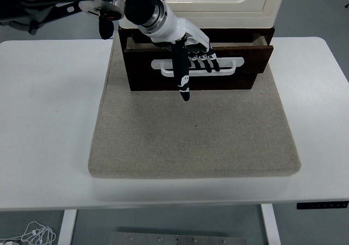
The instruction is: Open the drawer under the combination cabinet
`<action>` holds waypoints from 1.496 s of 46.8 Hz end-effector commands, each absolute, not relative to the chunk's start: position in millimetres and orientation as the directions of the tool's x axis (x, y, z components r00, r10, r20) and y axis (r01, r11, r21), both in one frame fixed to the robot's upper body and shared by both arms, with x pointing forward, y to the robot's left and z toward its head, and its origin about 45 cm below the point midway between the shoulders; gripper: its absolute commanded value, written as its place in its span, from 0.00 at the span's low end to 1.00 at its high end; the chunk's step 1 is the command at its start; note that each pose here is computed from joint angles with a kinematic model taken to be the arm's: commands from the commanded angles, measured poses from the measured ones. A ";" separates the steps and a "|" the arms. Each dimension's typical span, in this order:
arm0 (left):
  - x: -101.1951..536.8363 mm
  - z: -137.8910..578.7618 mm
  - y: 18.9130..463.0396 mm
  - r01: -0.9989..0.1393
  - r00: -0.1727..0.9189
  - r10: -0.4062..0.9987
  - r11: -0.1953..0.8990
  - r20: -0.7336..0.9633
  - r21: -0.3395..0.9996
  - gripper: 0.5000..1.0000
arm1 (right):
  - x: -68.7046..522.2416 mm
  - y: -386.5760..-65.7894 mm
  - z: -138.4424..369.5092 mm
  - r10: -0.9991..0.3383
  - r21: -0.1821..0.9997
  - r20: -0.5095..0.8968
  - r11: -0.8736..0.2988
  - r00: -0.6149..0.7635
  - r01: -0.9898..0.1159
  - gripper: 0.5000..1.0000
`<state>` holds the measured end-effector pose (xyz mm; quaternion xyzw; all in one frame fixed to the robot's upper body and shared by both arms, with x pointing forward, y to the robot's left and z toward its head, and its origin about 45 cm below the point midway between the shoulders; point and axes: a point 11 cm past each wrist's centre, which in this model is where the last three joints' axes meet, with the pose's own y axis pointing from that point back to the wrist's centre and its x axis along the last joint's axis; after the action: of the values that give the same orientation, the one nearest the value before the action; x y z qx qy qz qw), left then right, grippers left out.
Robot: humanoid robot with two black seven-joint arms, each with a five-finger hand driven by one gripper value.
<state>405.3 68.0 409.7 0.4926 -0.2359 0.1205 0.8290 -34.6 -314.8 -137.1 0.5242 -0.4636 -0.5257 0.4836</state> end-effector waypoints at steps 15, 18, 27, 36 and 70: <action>396.7 414.2 67.0 -0.404 0.864 -0.066 0.498 0.498 0.767 1.00 | -34.6 -314.8 -137.1 -0.995 0.994 -0.103 -0.102 0.017 0.023 0.85; 395.7 416.5 67.7 -0.403 0.864 -0.066 0.503 0.499 0.765 1.00 | -34.6 -314.8 -137.1 -0.995 0.994 -0.103 -0.102 0.017 0.023 0.85; 387.4 416.7 66.6 -0.381 0.867 -0.092 0.510 0.490 0.771 1.00 | -34.6 -314.8 -137.1 -0.995 0.994 -0.103 -0.102 0.017 0.023 0.85; 385.4 428.7 62.5 -0.384 0.861 -0.084 0.540 0.502 0.749 1.00 | -34.6 -314.8 -137.1 -0.995 0.994 -0.103 -0.102 0.017 0.023 0.85; 401.8 554.9 55.0 -0.458 0.805 0.219 0.820 0.551 0.343 1.00 | -34.6 -314.8 -137.1 -0.995 0.994 -0.103 -0.102 0.017 0.023 0.85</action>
<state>396.6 50.8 537.5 0.2805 -0.2629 0.1669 0.9079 -34.6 -314.8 -137.1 0.5241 -0.4636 -0.5258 0.4836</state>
